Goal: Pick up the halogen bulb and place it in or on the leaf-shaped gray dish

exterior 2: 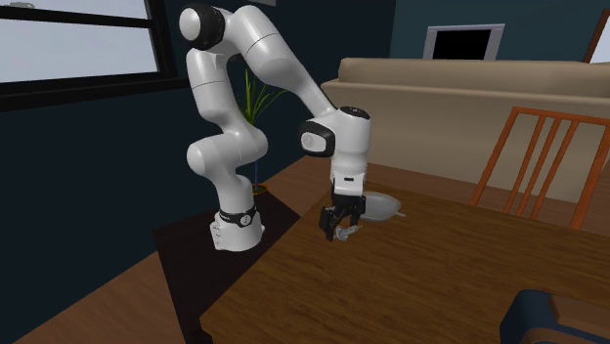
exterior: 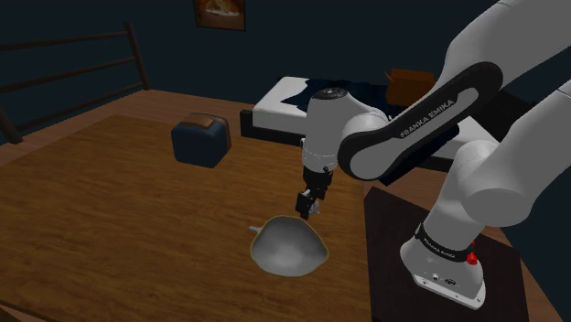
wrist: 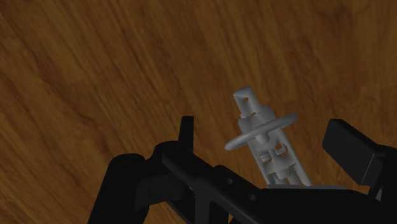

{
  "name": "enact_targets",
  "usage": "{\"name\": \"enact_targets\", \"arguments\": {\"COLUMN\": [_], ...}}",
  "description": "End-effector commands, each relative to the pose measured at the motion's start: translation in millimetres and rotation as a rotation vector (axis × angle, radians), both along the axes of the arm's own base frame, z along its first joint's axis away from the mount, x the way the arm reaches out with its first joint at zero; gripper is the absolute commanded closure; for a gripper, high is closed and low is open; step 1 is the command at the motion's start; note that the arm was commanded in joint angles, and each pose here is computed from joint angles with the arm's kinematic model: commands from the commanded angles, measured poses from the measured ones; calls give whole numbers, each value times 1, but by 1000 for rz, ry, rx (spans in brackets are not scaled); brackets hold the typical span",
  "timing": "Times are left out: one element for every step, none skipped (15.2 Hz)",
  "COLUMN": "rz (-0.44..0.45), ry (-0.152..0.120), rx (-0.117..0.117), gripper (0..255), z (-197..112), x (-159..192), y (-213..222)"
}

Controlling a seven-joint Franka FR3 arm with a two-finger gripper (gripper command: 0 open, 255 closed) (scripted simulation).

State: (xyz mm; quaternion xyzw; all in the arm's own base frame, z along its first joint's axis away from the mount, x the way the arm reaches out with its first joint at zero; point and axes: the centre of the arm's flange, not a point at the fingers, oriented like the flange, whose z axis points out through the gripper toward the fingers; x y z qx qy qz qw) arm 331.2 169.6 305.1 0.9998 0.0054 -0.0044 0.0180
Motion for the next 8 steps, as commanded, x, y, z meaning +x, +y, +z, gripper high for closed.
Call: {"name": "enact_targets", "arguments": {"rz": [0, 0, 0, 0, 0, 0, 0, 0], "ry": [0, 0, 0, 0, 0, 0, 0, 0], "rx": [0, 0, 0, 0, 0, 0, 0, 0], "gripper": [0, 255, 255, 255, 255, 255, 255, 255], "z": [0, 0, 0, 0, 0, 0, 0, 0], "x": [0, 0, 0, 0, 0, 0, 0, 0], "y": [0, 0, 0, 0, 0, 0, 0, 0]}}
